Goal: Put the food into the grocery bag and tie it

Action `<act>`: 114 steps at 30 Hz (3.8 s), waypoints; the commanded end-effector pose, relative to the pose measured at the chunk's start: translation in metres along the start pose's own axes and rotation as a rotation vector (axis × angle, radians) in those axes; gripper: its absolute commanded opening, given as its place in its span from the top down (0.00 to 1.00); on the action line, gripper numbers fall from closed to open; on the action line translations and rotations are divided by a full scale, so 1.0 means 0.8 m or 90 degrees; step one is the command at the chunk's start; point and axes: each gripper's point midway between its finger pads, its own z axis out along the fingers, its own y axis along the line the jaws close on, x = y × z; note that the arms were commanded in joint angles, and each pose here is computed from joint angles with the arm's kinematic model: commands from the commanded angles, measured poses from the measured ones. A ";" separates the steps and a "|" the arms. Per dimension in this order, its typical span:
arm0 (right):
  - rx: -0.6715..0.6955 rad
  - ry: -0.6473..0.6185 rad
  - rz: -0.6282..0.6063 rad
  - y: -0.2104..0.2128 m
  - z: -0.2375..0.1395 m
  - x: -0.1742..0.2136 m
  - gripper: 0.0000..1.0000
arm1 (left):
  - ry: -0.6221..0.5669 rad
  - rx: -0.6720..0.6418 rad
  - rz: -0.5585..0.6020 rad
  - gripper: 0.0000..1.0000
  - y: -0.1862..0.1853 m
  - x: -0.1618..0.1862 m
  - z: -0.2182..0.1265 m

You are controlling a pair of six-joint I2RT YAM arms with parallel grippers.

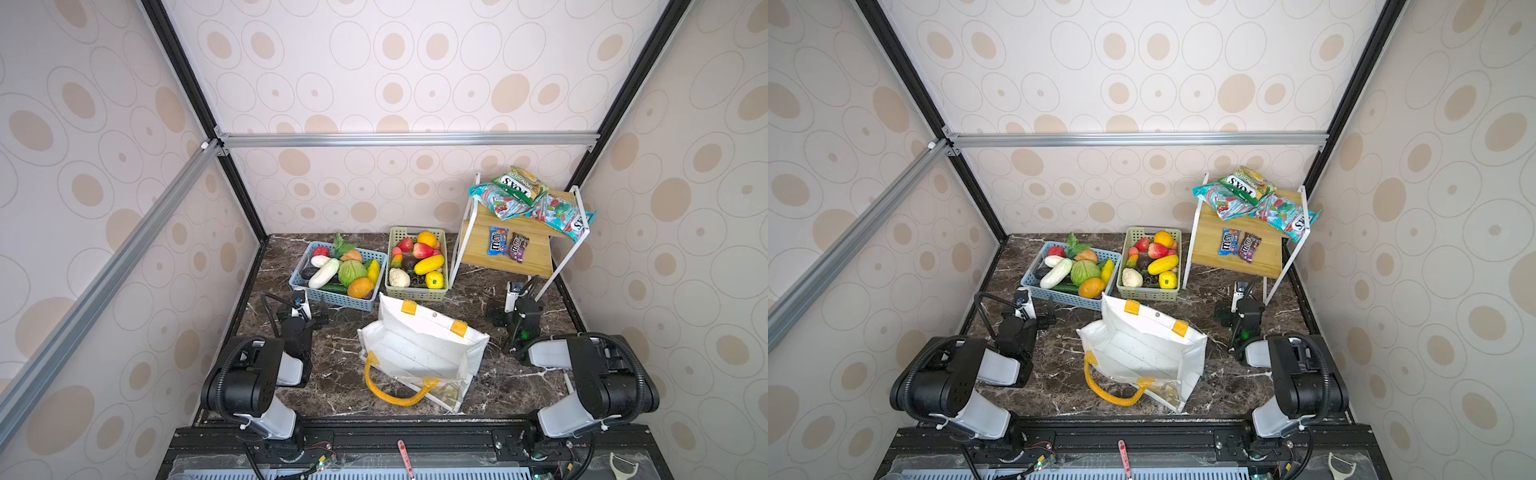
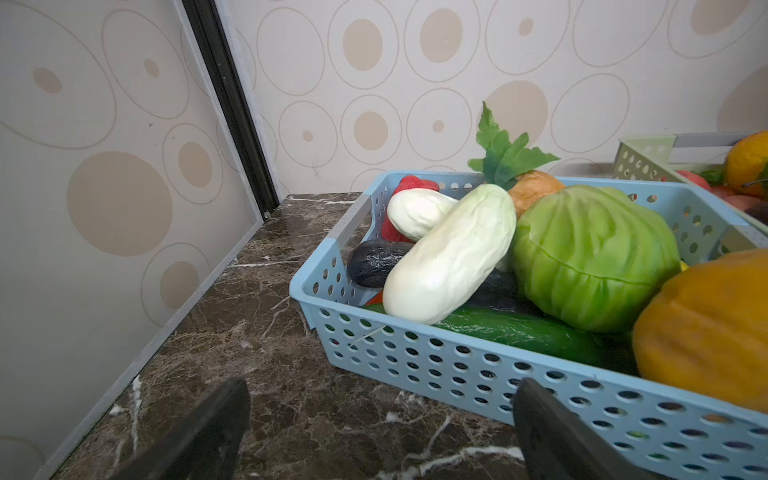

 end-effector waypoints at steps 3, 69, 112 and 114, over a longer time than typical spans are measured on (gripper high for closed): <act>0.006 -0.019 -0.002 -0.002 0.000 -0.013 0.00 | -0.021 -0.004 -0.006 0.01 0.003 -0.012 0.004; -0.108 0.124 0.097 0.035 -0.082 -0.096 0.07 | 0.274 0.005 -0.202 0.01 -0.013 -0.065 0.032; -0.180 0.284 0.148 0.078 -0.132 -0.116 0.07 | 0.470 0.480 -0.025 0.16 -0.271 -0.173 -0.159; -0.186 0.289 0.154 0.081 -0.129 -0.114 0.08 | 0.482 0.478 -0.002 0.19 -0.271 -0.165 -0.163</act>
